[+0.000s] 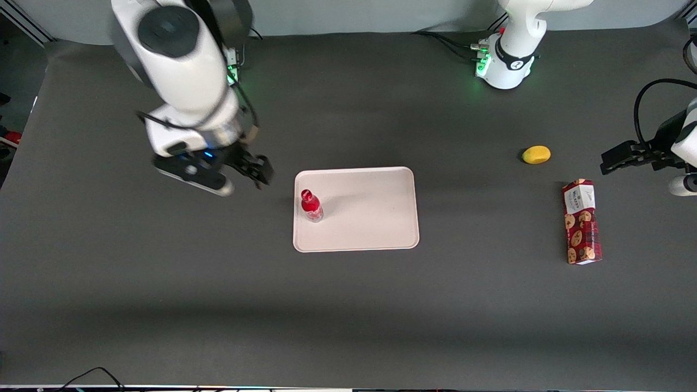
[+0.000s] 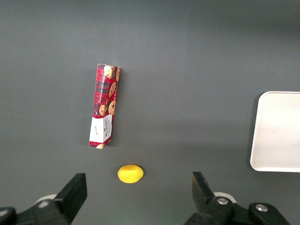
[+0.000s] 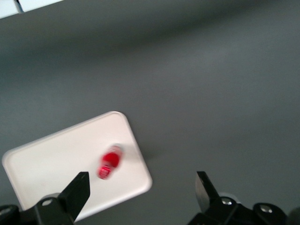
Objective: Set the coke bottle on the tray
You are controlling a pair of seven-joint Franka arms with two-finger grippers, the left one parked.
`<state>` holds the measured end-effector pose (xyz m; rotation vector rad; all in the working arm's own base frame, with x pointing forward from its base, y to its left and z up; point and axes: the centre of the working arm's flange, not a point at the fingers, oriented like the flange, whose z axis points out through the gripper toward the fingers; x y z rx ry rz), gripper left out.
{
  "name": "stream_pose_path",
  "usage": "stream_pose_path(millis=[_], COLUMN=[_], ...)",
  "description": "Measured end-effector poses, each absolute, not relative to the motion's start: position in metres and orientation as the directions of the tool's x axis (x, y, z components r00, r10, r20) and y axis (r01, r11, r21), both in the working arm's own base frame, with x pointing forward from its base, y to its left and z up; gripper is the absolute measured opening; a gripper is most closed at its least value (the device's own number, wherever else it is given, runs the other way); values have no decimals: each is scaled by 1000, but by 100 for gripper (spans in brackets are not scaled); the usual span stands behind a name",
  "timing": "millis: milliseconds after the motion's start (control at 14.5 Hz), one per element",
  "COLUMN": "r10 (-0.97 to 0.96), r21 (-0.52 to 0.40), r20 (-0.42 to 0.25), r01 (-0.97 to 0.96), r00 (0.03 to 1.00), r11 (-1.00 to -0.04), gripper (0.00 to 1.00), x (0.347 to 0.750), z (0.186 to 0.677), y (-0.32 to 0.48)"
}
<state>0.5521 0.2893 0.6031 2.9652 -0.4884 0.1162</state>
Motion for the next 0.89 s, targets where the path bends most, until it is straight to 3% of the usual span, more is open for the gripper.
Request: stream_pose_path(millis=[206,413,619,894], r10=[-242,-187,-163,-131], r21=[121,99,67,52], r20=[11,-24,-49,-53], r01=[-241,-184,-160,-128], r00=[970,982,985,990], r11=[-963,-978,-985,-990], gripper=[100,100,100,100], x=[540,524,511,504], z=[661,695,680,663], y=[189,79,20,16])
